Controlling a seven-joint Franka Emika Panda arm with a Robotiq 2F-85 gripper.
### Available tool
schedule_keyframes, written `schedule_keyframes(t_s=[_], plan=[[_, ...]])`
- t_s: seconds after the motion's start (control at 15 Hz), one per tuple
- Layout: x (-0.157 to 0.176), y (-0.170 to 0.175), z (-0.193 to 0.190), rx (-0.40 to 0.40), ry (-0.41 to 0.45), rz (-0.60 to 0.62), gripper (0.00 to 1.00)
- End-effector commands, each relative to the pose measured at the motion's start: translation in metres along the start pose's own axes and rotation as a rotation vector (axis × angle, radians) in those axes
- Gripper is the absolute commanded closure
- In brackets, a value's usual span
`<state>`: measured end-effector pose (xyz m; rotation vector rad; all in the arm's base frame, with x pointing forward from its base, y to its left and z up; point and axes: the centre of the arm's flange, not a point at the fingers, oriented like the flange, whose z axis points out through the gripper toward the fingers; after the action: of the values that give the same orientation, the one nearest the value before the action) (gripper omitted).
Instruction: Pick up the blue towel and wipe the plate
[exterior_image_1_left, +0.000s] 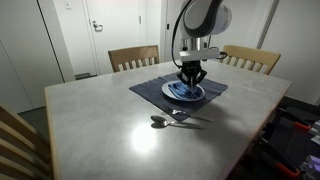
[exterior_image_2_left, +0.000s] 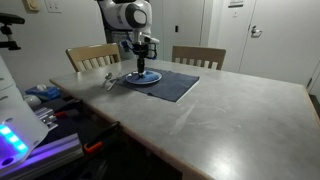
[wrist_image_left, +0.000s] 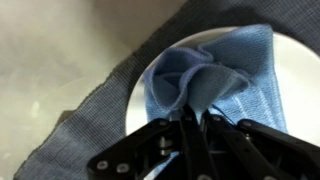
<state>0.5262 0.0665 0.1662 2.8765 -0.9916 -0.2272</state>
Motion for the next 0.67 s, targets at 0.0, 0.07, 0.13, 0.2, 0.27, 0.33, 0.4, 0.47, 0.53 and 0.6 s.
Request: schedule_keyframes(t_s=[0.0,0.07,0.13,0.2,0.27,0.33,0.4,0.47,0.53,0.6], plan=[[0.010,0.005,0.001,-0.093,0.125,0.089,0.98],[0.011,0.003,0.002,-0.072,0.160,0.109,0.98],[0.009,0.000,0.004,-0.050,0.192,0.128,0.98],[0.008,-0.004,0.005,-0.017,0.213,0.137,0.98],[0.006,-0.009,0.006,0.020,0.222,0.143,0.98],[0.004,-0.014,0.007,0.065,0.223,0.151,0.98],[0.001,-0.019,0.008,0.109,0.217,0.146,0.98],[-0.002,-0.023,0.009,0.144,0.206,0.132,0.98],[-0.005,-0.026,0.008,0.166,0.178,0.115,0.98],[-0.006,-0.030,0.005,0.179,0.149,0.098,0.98]])
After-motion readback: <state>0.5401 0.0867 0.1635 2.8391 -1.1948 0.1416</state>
